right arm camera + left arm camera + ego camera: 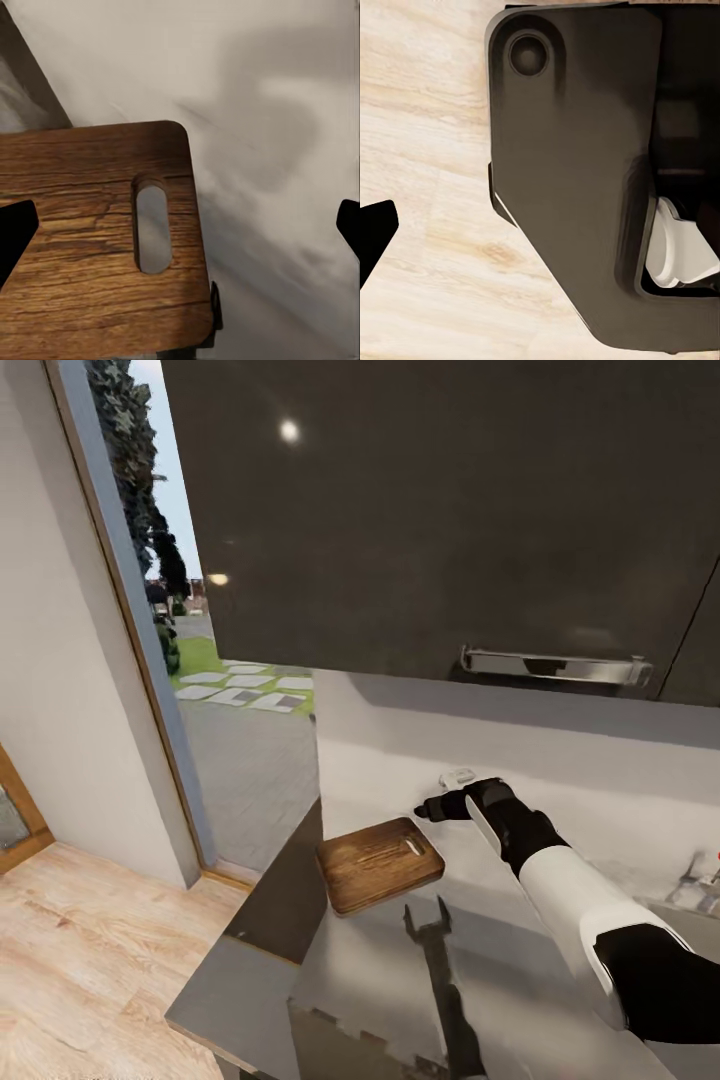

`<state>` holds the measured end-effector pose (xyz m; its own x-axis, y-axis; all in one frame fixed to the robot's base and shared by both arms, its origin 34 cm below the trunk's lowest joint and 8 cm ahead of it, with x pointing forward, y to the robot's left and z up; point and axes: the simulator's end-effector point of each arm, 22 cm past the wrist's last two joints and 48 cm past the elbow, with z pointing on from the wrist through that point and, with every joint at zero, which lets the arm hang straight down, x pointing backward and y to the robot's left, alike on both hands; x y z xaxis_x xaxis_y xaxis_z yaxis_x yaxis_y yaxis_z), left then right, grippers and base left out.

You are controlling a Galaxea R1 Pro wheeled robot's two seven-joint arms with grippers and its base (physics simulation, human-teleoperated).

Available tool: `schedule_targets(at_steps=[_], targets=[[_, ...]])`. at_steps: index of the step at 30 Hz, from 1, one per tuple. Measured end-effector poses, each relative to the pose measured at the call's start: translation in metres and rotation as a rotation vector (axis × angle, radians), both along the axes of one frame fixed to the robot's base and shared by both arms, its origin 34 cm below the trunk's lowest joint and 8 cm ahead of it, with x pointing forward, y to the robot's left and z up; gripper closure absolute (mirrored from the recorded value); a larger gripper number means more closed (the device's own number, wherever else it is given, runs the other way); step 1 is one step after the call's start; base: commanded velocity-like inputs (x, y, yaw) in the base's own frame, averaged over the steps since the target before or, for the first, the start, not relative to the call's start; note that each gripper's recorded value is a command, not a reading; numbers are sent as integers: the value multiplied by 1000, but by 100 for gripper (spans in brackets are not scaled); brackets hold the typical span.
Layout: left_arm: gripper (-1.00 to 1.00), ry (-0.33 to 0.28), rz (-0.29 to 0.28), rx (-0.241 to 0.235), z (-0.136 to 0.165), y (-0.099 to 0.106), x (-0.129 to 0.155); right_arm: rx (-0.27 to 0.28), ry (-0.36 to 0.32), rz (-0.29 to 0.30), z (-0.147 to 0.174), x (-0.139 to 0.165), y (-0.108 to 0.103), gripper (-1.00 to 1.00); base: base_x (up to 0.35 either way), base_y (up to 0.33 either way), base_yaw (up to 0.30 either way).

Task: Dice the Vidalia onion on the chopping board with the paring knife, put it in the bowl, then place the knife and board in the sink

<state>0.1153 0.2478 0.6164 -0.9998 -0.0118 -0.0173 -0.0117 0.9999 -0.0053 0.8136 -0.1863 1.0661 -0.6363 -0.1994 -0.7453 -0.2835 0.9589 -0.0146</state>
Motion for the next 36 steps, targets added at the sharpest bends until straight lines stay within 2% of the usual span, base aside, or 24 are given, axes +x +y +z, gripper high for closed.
schedule_targets(at_steps=[7,21,36], targets=[[-100,1,0,0,0,0,0,-1,0,0,0,0,0,-100,114,-87,115],[-100,2,0,-5,0,-4,0,-2,2,1,-1,0,-1,-100,4,-3,4],[-100,24,1,-6,0,-5,-8,-2,25,1,-17,1,0,-100,0,0,0]])
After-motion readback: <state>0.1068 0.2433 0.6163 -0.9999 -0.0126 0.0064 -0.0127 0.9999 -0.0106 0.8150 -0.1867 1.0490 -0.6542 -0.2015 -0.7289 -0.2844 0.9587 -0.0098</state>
